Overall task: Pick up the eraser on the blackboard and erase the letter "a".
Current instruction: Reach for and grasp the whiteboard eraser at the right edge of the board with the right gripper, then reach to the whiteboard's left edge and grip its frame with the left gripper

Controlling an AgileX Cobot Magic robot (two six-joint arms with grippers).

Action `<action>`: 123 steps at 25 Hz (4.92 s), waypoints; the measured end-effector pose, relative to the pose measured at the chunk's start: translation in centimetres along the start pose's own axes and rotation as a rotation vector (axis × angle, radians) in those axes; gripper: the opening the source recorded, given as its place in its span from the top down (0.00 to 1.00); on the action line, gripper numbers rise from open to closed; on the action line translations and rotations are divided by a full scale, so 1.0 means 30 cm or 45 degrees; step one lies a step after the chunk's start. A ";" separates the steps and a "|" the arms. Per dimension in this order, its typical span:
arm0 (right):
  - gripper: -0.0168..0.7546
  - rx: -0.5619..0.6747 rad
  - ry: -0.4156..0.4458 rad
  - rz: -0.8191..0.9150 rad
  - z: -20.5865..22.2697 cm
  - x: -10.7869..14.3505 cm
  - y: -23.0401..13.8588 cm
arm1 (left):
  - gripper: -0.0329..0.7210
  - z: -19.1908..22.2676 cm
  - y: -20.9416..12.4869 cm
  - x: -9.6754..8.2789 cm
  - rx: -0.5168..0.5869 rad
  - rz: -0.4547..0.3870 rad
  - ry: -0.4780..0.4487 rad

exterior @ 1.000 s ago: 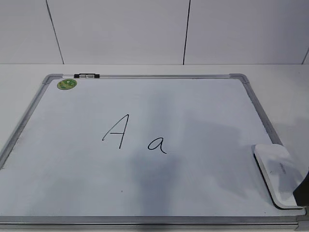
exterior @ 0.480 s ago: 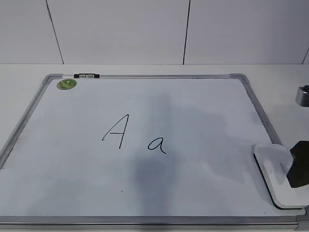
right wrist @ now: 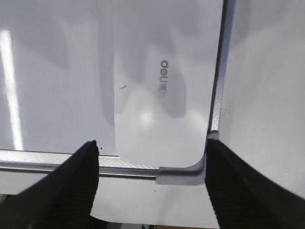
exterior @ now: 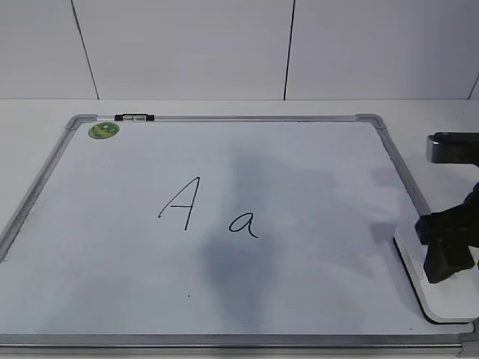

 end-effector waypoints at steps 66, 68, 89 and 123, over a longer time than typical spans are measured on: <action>0.11 0.017 -0.081 0.104 0.155 -0.018 0.114 | 0.64 0.000 0.000 0.001 0.000 0.001 0.002; 0.11 0.017 -0.081 0.104 0.155 -0.018 0.114 | 0.64 0.000 0.000 0.001 0.000 0.001 0.002; 0.27 0.012 -0.088 0.096 0.155 -0.021 0.116 | 0.64 0.000 0.000 0.001 0.000 0.001 0.002; 0.27 0.027 -0.118 -0.016 -0.047 0.050 0.219 | 0.64 0.000 0.000 0.001 0.000 0.001 0.002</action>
Point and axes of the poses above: a point on each arm's last joint axis where the gripper is mounted, z pointing out along that axis toward the gripper, x along the wrist's bending axis when the last joint is at zero, y = z × x, the point moved 8 cm from there along z, pointing out along that axis toward the gripper, and after that the axes turned 1 degree about -z, right-handed, at the moved point
